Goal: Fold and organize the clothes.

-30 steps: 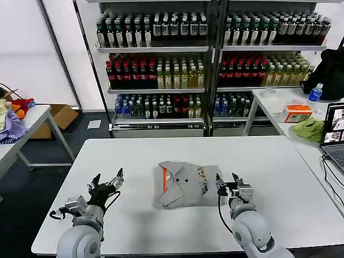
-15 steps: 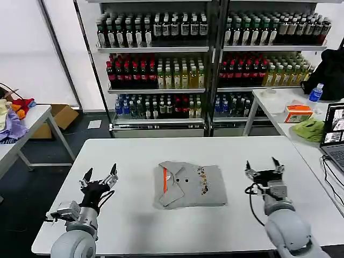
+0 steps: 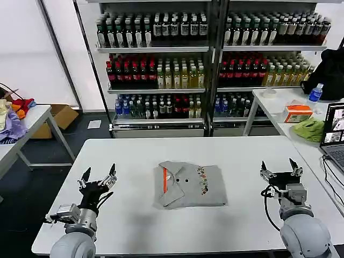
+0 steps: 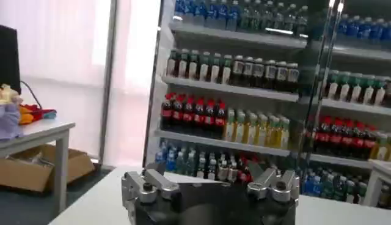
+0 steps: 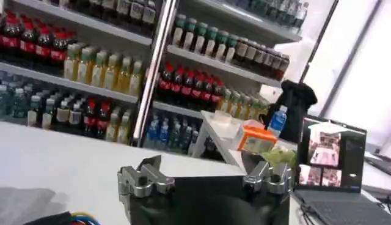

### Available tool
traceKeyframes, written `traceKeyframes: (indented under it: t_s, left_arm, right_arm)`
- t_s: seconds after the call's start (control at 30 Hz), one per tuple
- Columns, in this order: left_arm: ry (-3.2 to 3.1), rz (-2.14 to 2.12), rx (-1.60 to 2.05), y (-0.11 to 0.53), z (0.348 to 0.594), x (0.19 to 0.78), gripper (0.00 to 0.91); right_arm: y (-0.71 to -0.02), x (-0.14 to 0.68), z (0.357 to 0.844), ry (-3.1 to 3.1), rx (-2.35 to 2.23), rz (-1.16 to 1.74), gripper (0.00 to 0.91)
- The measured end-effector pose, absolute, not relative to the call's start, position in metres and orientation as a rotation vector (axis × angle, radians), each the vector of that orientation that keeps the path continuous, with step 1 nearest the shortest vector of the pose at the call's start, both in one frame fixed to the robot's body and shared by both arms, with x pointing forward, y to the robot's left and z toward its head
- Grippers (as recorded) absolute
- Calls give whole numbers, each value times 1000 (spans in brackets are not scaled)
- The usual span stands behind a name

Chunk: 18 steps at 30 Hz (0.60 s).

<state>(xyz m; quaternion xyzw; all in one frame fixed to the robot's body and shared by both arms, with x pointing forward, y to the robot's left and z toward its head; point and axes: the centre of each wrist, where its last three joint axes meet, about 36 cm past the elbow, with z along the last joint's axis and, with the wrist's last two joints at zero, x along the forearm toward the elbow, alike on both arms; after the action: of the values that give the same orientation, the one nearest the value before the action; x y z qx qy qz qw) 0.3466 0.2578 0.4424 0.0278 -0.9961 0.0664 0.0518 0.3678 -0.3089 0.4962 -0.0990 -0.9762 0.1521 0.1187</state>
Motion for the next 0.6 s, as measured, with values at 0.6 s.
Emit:
traceKeyframes:
  t_s: [0.6]
  left_arm:
    - [-3022, 115, 57, 259, 432, 344, 907]
  right_arm:
    - [-307, 352, 488, -2833, -316, 430, 907]
